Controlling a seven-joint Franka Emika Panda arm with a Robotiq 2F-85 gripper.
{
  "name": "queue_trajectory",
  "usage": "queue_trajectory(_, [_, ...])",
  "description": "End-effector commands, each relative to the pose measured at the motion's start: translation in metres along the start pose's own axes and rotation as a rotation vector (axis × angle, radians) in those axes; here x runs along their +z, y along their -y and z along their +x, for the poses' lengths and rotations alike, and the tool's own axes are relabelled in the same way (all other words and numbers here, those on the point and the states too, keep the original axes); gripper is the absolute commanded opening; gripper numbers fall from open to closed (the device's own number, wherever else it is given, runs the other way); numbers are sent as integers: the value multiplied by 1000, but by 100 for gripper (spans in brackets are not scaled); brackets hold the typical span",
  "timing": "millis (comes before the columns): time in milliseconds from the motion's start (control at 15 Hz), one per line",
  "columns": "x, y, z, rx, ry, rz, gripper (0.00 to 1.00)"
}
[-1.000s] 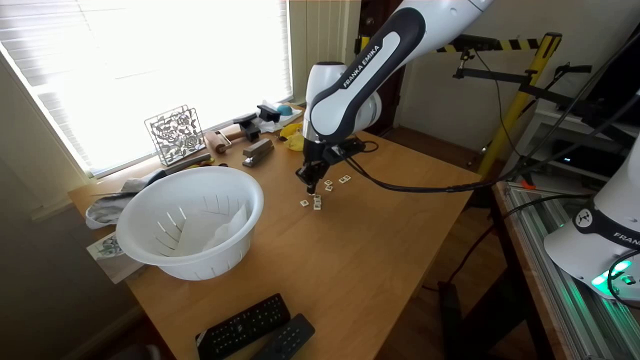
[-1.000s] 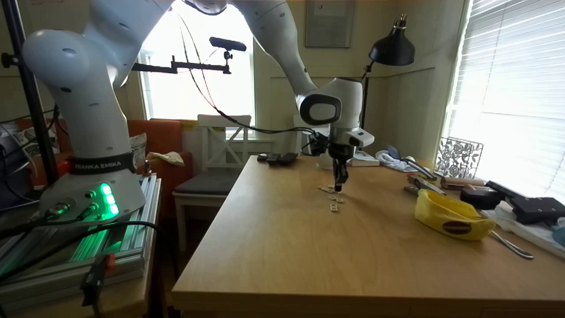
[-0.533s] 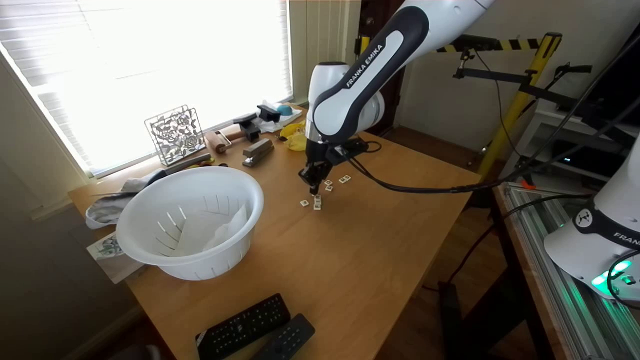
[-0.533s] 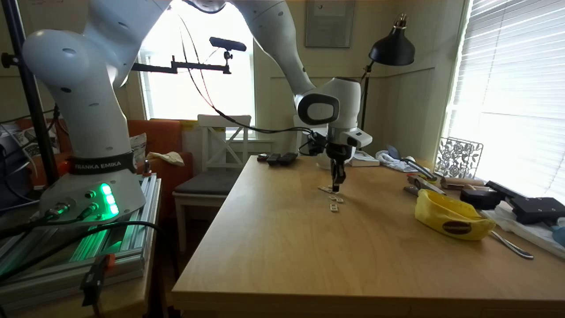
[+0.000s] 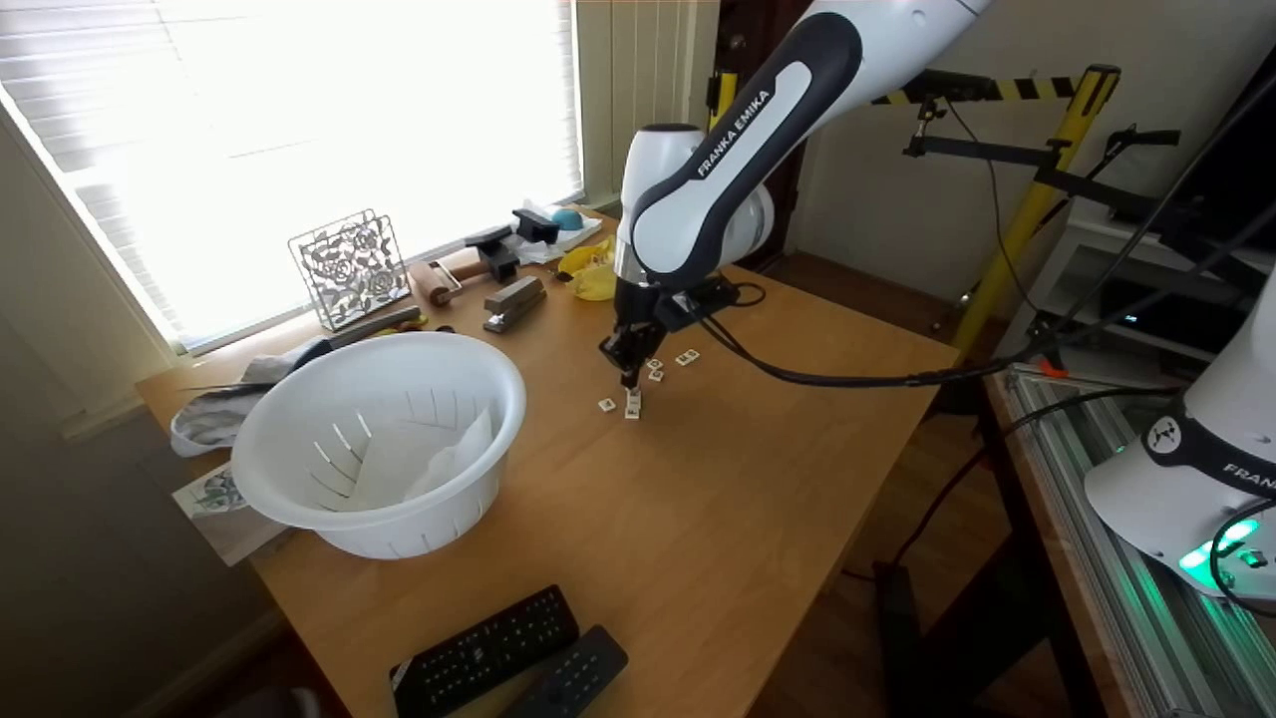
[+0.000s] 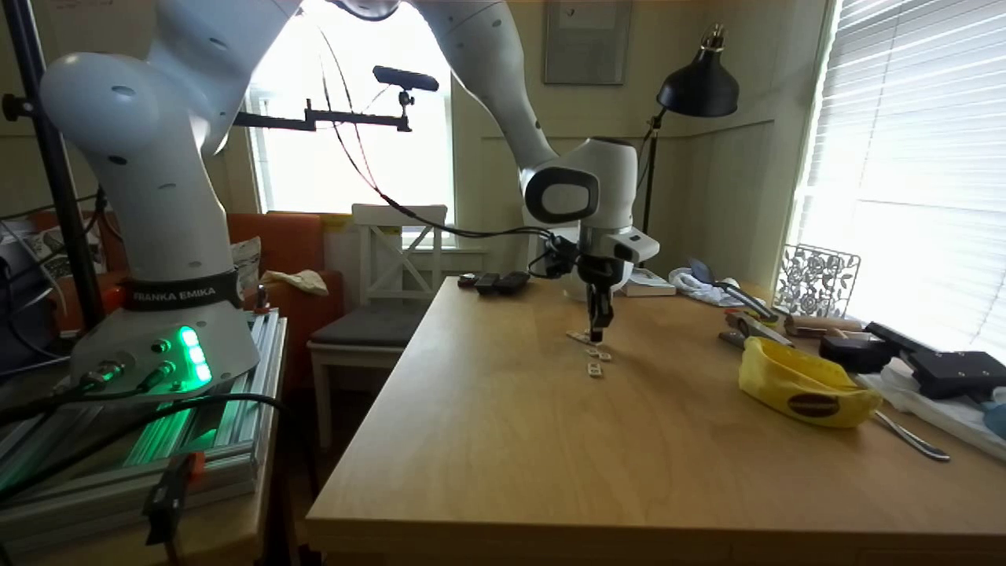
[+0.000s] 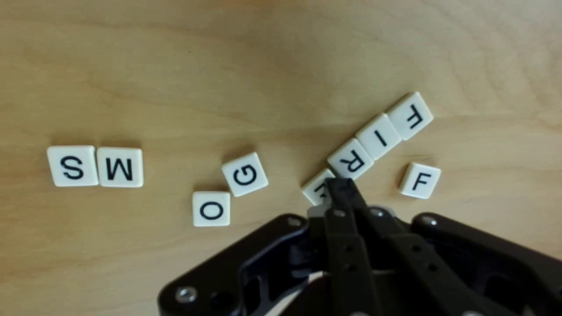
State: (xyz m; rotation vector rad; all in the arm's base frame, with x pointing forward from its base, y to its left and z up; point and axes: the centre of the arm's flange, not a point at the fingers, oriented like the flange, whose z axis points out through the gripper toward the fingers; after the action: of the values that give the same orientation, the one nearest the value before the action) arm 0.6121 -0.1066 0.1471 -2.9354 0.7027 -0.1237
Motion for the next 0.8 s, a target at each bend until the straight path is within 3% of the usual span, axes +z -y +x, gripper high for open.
queue_trajectory(0, [15, -13, -22, 17, -13, -16, 0])
queue_trajectory(733, [12, -14, -31, 21, -78, -6, 0])
